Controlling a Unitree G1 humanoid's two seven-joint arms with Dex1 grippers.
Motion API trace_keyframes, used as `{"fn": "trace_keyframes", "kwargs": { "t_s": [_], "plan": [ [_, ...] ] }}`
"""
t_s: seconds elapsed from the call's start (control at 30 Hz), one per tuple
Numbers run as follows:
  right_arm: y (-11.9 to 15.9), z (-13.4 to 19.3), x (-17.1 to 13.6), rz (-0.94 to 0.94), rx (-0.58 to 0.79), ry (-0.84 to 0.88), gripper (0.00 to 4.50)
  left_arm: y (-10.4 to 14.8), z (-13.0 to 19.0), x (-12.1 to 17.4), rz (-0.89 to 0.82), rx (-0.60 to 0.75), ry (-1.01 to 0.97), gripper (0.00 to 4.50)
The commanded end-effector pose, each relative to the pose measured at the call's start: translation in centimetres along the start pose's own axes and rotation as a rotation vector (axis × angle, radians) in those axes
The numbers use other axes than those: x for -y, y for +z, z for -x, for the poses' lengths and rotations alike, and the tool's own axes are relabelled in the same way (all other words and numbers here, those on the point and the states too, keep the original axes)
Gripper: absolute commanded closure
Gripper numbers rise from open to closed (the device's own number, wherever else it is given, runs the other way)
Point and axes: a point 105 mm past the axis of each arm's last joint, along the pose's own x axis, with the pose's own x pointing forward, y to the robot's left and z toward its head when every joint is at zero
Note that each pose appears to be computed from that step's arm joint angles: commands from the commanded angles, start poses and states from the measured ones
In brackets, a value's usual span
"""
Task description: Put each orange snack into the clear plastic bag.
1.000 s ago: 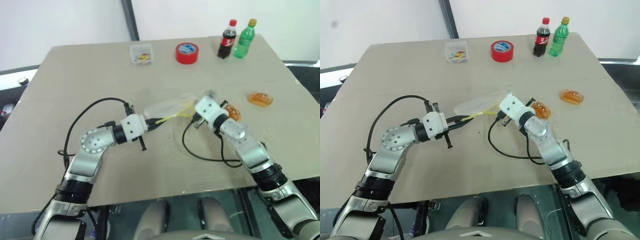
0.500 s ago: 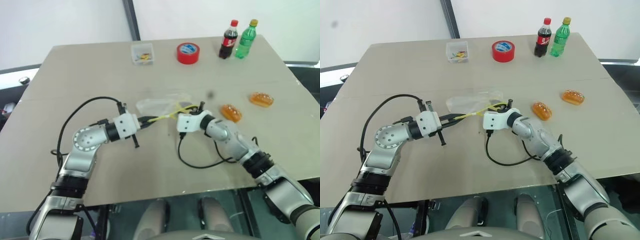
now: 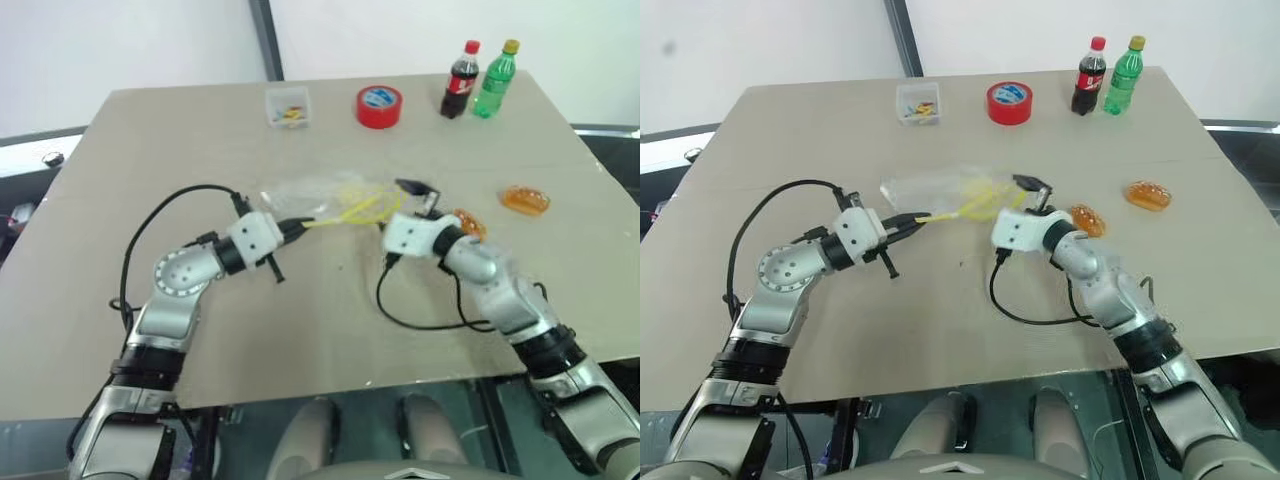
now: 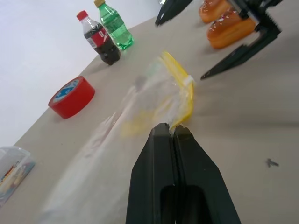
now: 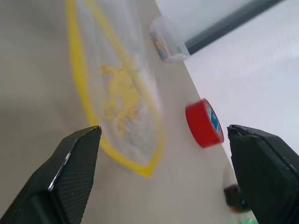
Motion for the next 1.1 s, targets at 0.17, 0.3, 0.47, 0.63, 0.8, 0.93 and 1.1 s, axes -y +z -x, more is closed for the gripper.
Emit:
{"fn": "trace_keyframes", "kwargs": {
  "t_s": [0.17,0.3,0.47,0.63,0.8,0.93,1.1],
  "plan": [
    [-6.8,3.6,3.1,-0.439,-0.326,-0.2,0.09,0.6,-0.6,-1.4,-0.007,0.025,0.066,4.5],
    [-9.6,4.3,3.3,-0.573,-0.411,-0.243,0.09,0.5,-0.6,-1.3,0.002,0.029,0.056,4.5],
    [-11.3,4.5,2.9,-0.707,-0.44,-0.225,0.58,0.5,-0.6,-1.3,0.034,0.039,0.062,4.5],
    [-10.4,4.2,3.1,-0.723,-0.38,-0.207,2.7,0.4,-0.3,-1.5,0.069,0.053,0.1,4.5],
    [-5.0,3.2,2.3,-0.671,-0.176,-0.057,3.53,0.2,-0.1,-1.5,0.097,0.06,0.118,4.5],
    [-1.3,1.9,0.6,-0.632,-0.088,0.059,3.53,0.4,-0.1,-1.5,0.099,0.073,0.116,4.5],
    [0.7,-0.2,-0.6,-0.636,-0.061,0.12,3.53,1.3,-0.4,-1.2,0.102,0.101,0.1,4.5]
  ]
}}
